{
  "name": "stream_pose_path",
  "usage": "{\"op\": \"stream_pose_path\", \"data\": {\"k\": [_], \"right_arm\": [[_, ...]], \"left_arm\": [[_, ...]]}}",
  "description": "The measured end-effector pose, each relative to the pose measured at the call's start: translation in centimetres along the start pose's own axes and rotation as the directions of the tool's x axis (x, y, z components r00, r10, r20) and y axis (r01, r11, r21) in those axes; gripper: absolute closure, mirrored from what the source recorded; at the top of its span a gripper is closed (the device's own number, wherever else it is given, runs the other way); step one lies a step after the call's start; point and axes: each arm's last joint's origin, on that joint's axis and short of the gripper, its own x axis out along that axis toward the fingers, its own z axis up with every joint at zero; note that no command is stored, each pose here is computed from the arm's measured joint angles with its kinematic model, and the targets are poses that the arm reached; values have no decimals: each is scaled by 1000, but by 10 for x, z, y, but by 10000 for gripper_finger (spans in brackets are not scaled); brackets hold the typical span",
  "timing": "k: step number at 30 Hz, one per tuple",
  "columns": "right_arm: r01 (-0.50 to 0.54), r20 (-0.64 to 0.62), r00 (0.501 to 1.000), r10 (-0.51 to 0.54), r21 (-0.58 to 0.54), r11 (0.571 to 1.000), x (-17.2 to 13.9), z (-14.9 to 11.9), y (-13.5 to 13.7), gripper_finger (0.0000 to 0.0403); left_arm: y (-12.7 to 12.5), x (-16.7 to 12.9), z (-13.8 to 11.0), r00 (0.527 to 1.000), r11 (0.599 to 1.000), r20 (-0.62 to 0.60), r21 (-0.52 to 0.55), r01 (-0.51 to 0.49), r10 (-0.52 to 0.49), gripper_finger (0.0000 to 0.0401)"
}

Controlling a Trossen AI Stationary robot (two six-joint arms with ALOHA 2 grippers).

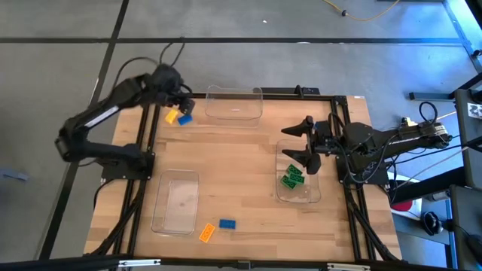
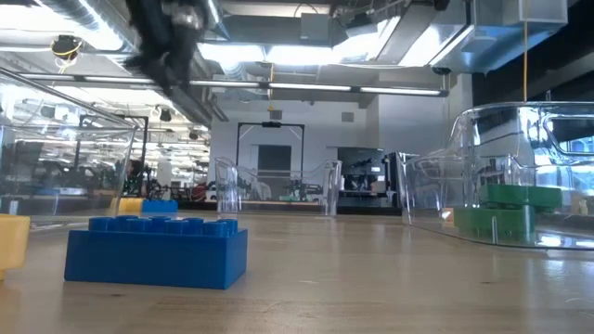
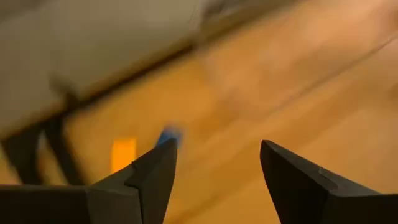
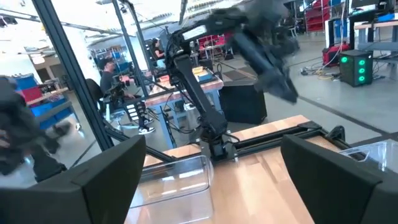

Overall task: Sort & place blocks by color
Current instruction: Put the top left blue block into the top center transparent bin

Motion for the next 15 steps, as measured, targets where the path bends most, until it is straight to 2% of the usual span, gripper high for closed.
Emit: {"op": "stream_pose_path", "data": {"k": [2,5,10,15], "right_arm": [[0,-1,1000,0,29,1000,0,0,0,27],[1,-1,1000,-1,56,998,0,0,0,27],[1,0,1000,-1,102,995,0,0,0,27],[1,-1,1000,-1,131,991,0,0,0,27]], "left_arm": [[17,25,0,987,1000,-156,-3,-23,22,177],[33,63,-3,940,997,-334,65,-51,70,177],[38,111,-9,874,978,-478,207,13,90,177],[35,145,-13,863,962,-496,269,51,94,177]]}}
